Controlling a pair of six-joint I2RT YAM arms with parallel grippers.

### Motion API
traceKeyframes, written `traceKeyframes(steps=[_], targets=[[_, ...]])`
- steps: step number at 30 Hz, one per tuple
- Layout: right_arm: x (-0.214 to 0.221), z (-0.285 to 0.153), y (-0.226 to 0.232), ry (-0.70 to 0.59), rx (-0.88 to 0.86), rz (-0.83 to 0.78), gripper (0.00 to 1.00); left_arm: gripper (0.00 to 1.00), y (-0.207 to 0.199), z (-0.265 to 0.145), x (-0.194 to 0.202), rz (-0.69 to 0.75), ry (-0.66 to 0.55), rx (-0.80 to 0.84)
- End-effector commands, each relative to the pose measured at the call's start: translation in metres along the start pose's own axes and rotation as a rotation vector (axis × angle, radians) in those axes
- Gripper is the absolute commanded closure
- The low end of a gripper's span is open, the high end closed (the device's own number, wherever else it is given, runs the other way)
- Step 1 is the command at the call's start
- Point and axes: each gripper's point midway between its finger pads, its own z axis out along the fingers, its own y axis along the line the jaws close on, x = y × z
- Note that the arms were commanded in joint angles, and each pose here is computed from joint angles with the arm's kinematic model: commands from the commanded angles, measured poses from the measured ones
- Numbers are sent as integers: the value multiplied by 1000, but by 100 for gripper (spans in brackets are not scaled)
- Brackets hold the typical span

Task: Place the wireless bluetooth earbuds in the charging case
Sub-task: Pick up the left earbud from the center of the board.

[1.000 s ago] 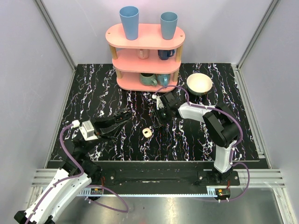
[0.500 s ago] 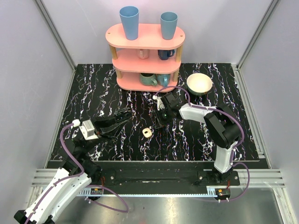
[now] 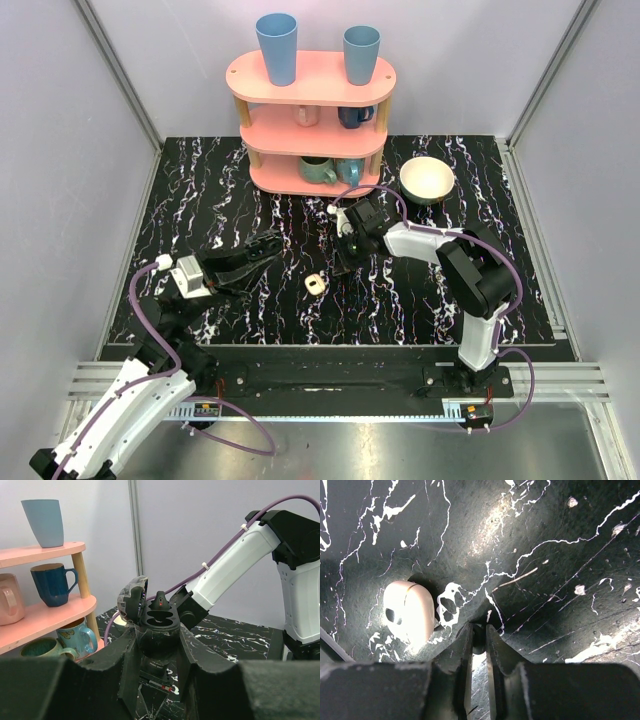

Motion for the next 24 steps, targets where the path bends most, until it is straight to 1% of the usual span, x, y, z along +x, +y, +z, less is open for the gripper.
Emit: traceKeyframes(steps=[1, 2, 4, 6, 7, 9, 10, 15, 18, 19, 21, 22, 24], targets=[[12, -9, -2, 23, 10, -4, 84, 100, -5, 4, -13, 8, -42, 29], [11, -11, -1, 15, 8, -2, 87, 100, -5, 4, -13, 8, -42, 31], [2, -19, 4, -22, 2, -16, 99, 100, -5, 4, -13, 8, -42, 32], [-2, -25, 7, -51, 4, -16, 99, 100, -5, 3, -13, 8, -42, 29], [-13, -36, 12, -98, 0, -29, 99, 100, -5, 3, -12, 8, -41, 30], [-19, -45, 16, -134, -5, -36, 99, 100, -5, 3, -13, 10, -43, 27], [-28, -56, 21, -175, -6, -47, 100, 100, -5, 3, -13, 11, -43, 27], [-42, -78, 26, -262, 16, -53, 100, 100, -5, 3, -14, 13, -43, 26], [-54, -100, 32, -347, 27, -58, 100, 100, -4, 3, -13, 15, -42, 24], [-64, -118, 39, -420, 15, -79, 100, 100, -4, 3, -13, 15, -39, 24], [-76, -141, 49, -490, 11, -105, 100, 100, -3, 5, -12, 11, -30, 20], [-87, -163, 58, -562, 0, -130, 100, 100, -3, 5, -13, 13, -31, 22], [-96, -186, 69, -628, -8, -160, 100, 100, -2, 7, -11, 7, -25, 18]])
